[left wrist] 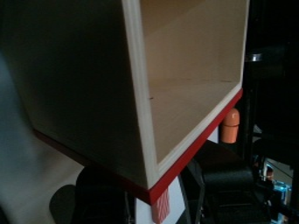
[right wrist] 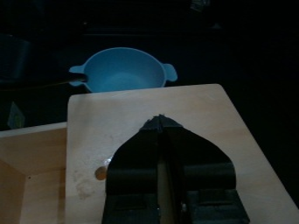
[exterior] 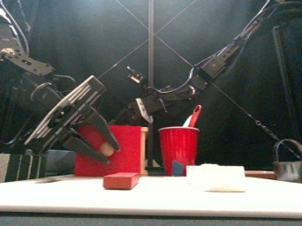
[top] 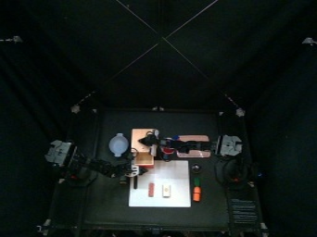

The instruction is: Grab cookie cutter

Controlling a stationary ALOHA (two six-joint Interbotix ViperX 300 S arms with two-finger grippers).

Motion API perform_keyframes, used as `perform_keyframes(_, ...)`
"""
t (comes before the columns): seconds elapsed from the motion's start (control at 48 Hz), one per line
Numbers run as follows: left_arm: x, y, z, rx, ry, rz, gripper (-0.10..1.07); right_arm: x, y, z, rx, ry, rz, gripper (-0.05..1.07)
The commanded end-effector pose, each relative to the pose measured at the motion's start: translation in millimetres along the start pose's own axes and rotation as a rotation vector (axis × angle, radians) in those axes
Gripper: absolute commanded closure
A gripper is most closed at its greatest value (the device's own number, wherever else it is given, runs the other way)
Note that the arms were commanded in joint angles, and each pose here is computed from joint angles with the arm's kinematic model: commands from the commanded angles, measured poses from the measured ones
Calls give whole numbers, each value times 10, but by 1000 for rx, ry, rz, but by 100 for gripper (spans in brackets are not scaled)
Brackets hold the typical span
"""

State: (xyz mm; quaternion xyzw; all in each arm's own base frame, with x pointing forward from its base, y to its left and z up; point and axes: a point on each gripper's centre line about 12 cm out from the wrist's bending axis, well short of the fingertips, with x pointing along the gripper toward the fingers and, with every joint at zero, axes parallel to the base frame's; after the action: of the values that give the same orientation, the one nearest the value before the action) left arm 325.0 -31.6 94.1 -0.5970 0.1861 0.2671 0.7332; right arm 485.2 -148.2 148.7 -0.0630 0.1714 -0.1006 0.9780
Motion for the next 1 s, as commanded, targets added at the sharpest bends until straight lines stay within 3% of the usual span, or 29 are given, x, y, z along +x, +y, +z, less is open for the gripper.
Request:
perform_keyframes(0.0,13,-112,-66,31,1,-45,37,-4,8,-66,4,29,2,101)
perform_keyframes(0.625,-85,-53,-161,57,50,-26,37,6,3,-83,6,32,1,101)
perform_keyframes(0.979,-46,-64,-150,64,28,-41,33,11,5,-97,6,35,1,101)
